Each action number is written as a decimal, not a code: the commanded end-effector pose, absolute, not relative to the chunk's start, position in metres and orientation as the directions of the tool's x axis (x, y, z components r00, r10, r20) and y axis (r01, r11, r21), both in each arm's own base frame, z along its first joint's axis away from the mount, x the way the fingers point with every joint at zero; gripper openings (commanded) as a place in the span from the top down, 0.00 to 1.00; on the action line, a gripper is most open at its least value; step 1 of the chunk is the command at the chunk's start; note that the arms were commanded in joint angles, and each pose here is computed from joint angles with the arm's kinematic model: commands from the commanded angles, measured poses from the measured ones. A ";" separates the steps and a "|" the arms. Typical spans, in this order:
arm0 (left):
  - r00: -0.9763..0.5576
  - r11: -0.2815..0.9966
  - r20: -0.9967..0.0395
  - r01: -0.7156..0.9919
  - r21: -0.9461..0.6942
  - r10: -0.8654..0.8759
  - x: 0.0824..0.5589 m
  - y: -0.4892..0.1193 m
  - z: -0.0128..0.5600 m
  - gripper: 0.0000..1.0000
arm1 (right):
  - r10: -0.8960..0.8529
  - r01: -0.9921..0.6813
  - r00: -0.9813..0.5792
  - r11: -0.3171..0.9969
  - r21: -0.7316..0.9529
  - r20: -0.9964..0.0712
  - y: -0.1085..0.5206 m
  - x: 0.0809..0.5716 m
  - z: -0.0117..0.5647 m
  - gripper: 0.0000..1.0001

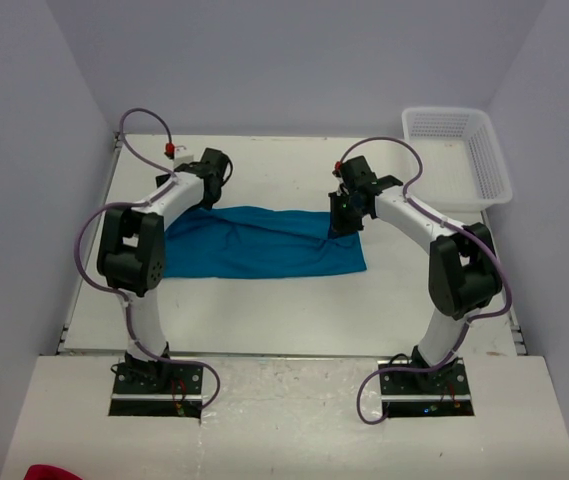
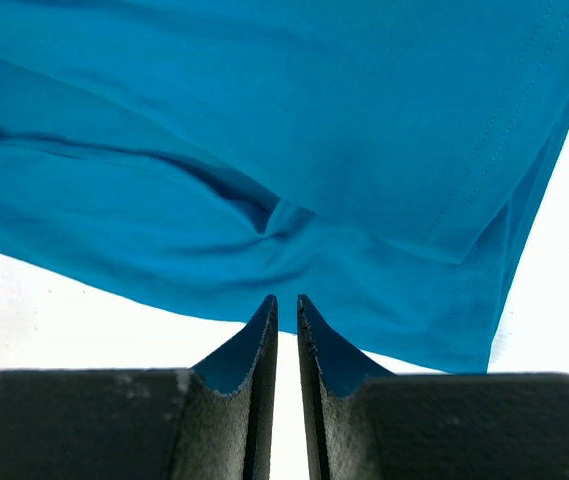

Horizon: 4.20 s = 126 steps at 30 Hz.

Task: Fold and stack the t-shirts
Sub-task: Fold the other side of the tshirt into a rectangle

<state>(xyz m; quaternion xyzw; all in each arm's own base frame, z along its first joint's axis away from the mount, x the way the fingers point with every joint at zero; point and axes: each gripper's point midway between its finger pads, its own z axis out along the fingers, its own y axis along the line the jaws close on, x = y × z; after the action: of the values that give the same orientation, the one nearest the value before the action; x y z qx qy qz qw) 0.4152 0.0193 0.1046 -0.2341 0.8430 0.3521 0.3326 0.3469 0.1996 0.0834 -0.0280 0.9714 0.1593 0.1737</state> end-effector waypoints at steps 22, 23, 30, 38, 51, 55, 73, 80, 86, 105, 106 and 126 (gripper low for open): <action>-0.684 0.907 -0.644 -0.420 -0.036 -0.343 0.441 -0.047 0.071 0.41 | -0.003 -0.126 -0.916 0.951 0.281 -0.401 0.198 0.354 0.103 0.87; -0.683 0.906 -0.645 -0.423 -0.033 -0.342 0.443 -0.043 0.069 0.42 | -0.006 -0.130 -0.915 0.950 0.282 -0.404 0.199 0.354 0.104 0.86; -0.689 0.895 -0.625 -0.444 -0.038 -0.368 0.445 -0.020 0.052 0.47 | -0.007 -0.131 -0.916 0.950 0.284 -0.400 0.199 0.354 0.102 0.86; -0.704 0.910 -0.608 -0.407 -0.077 -0.367 0.455 -0.024 0.040 0.67 | -0.004 -0.132 -0.918 0.945 0.298 -0.396 0.202 0.355 0.102 0.86; -0.694 0.930 -0.629 -0.341 -0.140 -0.349 0.467 -0.037 0.048 1.00 | -0.009 -0.135 -0.923 0.944 0.302 -0.384 0.205 0.355 0.096 0.86; -0.687 0.930 -0.638 -0.340 -0.142 -0.349 0.464 -0.036 0.056 1.00 | -0.008 -0.135 -0.923 0.943 0.305 -0.384 0.205 0.355 0.096 0.86; -0.705 0.919 -0.606 -0.376 -0.121 -0.368 0.439 -0.032 0.039 0.61 | -0.007 -0.141 -0.924 0.935 0.325 -0.381 0.208 0.351 0.096 0.86; -0.709 0.919 -0.598 -0.371 -0.137 -0.375 0.445 -0.036 0.031 0.73 | -0.005 -0.141 -0.924 0.934 0.327 -0.383 0.208 0.350 0.097 0.86; -0.699 0.921 -0.608 -0.353 -0.167 -0.378 0.452 -0.040 0.040 1.00 | -0.007 -0.139 -0.927 0.935 0.327 -0.376 0.209 0.351 0.094 0.86; -0.679 0.944 -0.660 -0.287 -0.162 -0.320 0.411 -0.090 0.101 1.00 | 0.000 -0.120 -0.926 0.949 0.292 -0.378 0.203 0.354 0.092 0.86; -0.684 0.940 -0.650 -0.297 -0.166 -0.331 0.404 -0.093 0.095 1.00 | 0.000 -0.119 -0.926 0.949 0.291 -0.378 0.202 0.354 0.093 0.86; -0.662 0.878 -0.594 -0.444 -0.181 -0.457 0.298 -0.076 0.046 0.91 | -0.009 -0.121 -0.934 0.949 0.292 -0.358 0.203 0.353 0.086 0.87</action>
<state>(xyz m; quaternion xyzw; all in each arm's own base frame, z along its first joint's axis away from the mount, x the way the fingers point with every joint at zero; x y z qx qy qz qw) 0.2978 -0.0734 0.0460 -0.2243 0.9211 0.0019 0.3182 0.3493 0.1993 0.0821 -0.0273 0.9724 0.1534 0.1738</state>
